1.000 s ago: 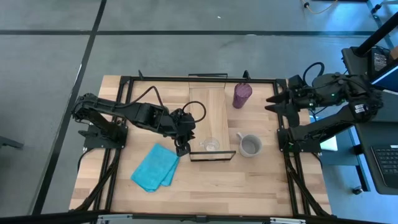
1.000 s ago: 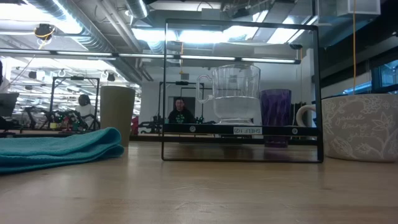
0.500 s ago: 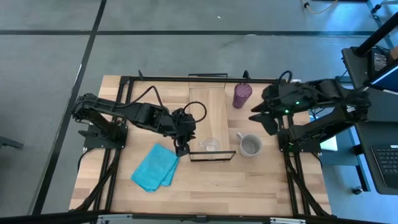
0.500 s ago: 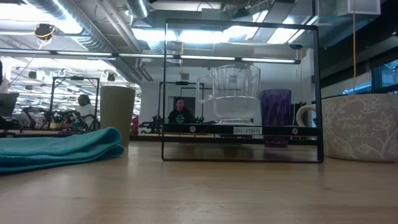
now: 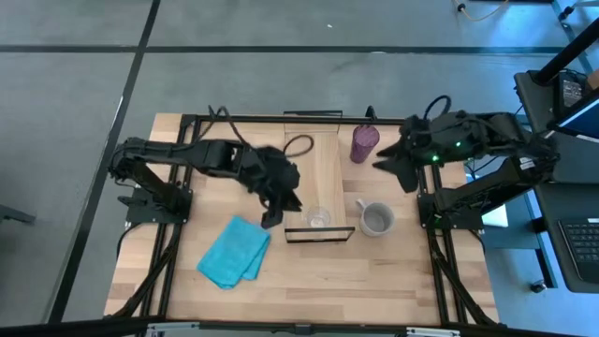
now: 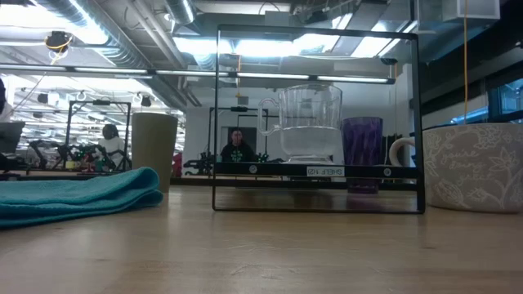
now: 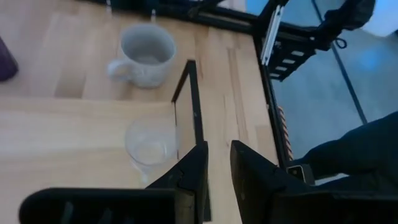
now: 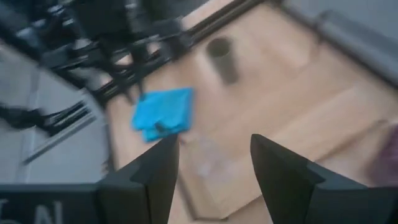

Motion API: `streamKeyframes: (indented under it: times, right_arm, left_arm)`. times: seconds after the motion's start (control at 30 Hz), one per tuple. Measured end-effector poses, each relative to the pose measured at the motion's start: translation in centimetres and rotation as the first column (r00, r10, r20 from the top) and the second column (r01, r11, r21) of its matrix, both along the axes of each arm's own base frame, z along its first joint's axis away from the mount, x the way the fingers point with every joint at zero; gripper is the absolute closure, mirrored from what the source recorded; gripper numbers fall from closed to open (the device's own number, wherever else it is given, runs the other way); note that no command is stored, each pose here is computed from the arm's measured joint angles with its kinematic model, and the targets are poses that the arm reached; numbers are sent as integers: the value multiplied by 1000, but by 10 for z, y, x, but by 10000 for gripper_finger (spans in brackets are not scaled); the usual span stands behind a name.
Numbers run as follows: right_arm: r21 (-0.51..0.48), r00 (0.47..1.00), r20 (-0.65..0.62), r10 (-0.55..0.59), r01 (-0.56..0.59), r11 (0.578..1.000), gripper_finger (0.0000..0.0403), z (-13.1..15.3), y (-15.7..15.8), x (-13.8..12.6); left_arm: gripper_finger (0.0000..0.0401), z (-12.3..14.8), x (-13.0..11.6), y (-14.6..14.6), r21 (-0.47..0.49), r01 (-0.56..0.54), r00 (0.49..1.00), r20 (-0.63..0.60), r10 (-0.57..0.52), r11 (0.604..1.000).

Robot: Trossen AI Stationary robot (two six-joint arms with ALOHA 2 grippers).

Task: Stack small to large cups/mugs on shelf
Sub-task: Put the white mug on the shelf

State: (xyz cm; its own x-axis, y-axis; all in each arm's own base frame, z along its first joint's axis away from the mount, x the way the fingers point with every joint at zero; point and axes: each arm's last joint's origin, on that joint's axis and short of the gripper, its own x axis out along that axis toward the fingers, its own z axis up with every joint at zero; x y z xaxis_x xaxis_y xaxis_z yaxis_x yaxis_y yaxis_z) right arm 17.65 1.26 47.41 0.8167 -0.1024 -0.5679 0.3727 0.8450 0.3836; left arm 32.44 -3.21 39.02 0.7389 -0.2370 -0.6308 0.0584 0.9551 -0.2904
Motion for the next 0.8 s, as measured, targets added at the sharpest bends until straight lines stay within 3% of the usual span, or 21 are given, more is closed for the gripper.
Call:
streamKeyframes:
  times: [0.07,0.17,0.27,0.4,0.5,0.8]
  right_arm:
    - [-48,997,-42,-61,59,997,202,3,-7,-7]
    - [-62,969,-212,-127,117,991,202,-4,-18,-18]
    - [-6,917,-372,-142,151,989,202,-20,-23,-25]
    - [91,902,-385,-197,249,964,202,-40,-23,-22]
    - [100,825,-488,-285,377,921,202,-62,-20,-29]
    - [265,719,-542,-435,638,723,202,-109,2,-53]
  left_arm:
    - [338,6,-4,10,-8,17,1000,24,-16,1000]
    - [338,10,-10,28,-15,25,999,26,-25,1000]
    - [338,10,-14,46,3,14,1000,15,-14,1000]
    - [338,9,-19,65,10,10,1000,9,-10,1000]
    - [338,8,-21,75,22,8,1000,0,-8,1000]
    - [338,4,-31,108,69,-51,998,-35,53,996]
